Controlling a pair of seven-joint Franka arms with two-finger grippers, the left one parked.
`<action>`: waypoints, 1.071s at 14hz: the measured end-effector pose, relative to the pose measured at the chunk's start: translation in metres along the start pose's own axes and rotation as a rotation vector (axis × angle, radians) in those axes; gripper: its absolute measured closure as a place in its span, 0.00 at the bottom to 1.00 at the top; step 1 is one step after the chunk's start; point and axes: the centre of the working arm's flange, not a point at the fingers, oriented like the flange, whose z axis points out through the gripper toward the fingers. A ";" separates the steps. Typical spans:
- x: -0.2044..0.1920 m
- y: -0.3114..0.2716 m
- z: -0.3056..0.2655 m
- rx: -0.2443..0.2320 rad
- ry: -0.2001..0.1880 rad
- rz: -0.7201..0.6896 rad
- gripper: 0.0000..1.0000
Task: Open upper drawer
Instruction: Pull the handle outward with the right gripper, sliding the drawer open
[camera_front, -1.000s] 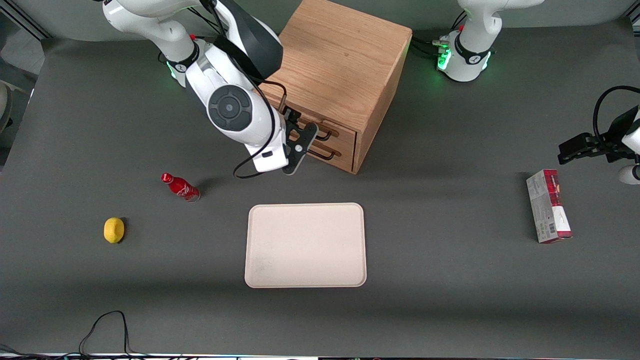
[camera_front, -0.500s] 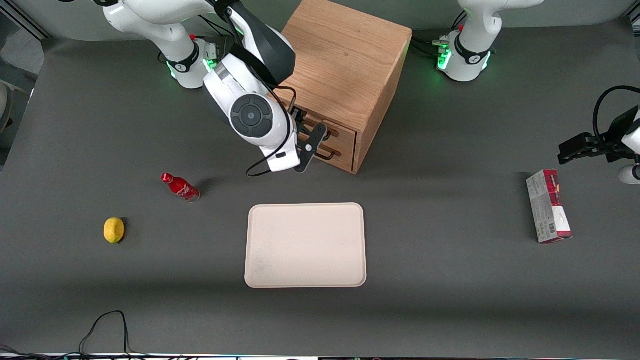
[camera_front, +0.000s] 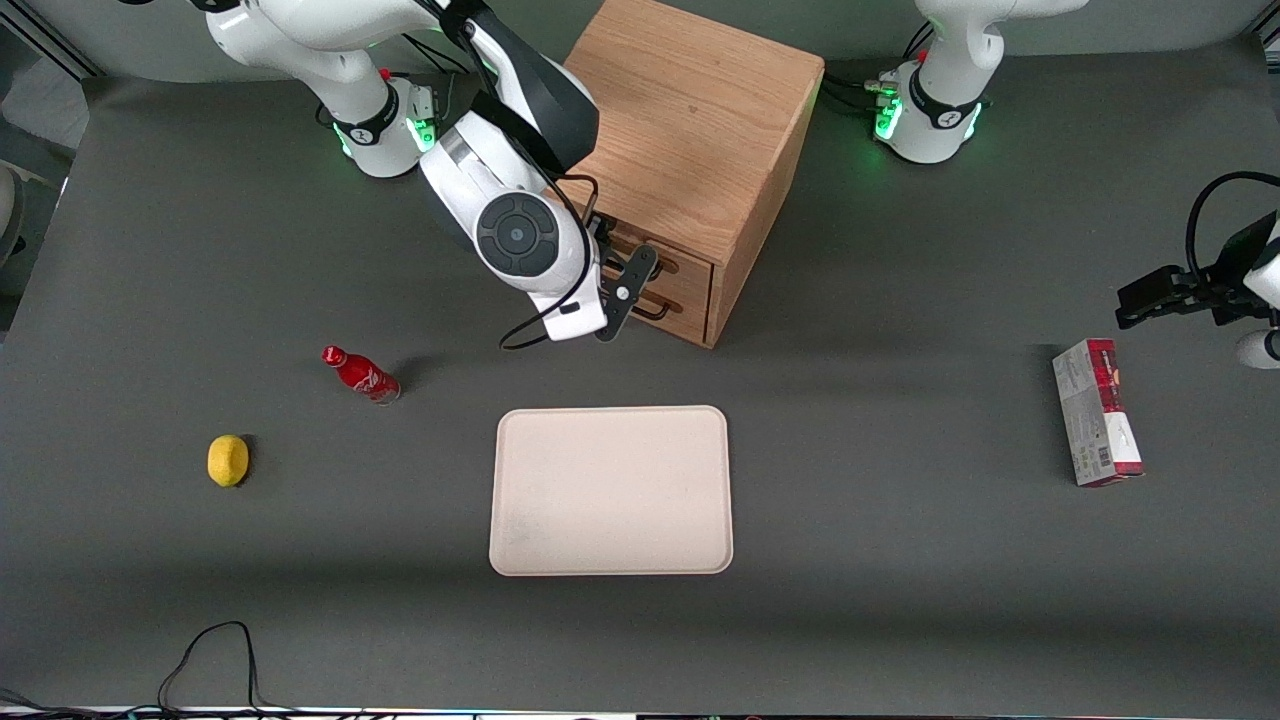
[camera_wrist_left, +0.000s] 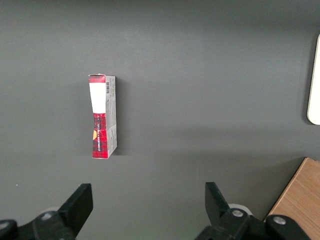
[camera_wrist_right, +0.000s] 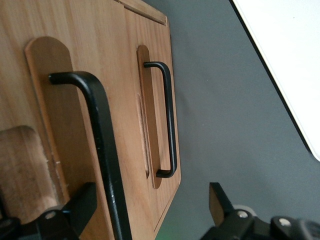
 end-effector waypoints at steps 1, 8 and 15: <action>0.000 0.002 0.002 0.001 -0.002 0.003 0.00; 0.004 0.014 0.012 -0.006 0.010 -0.013 0.00; 0.001 0.043 0.010 -0.020 0.048 0.022 0.00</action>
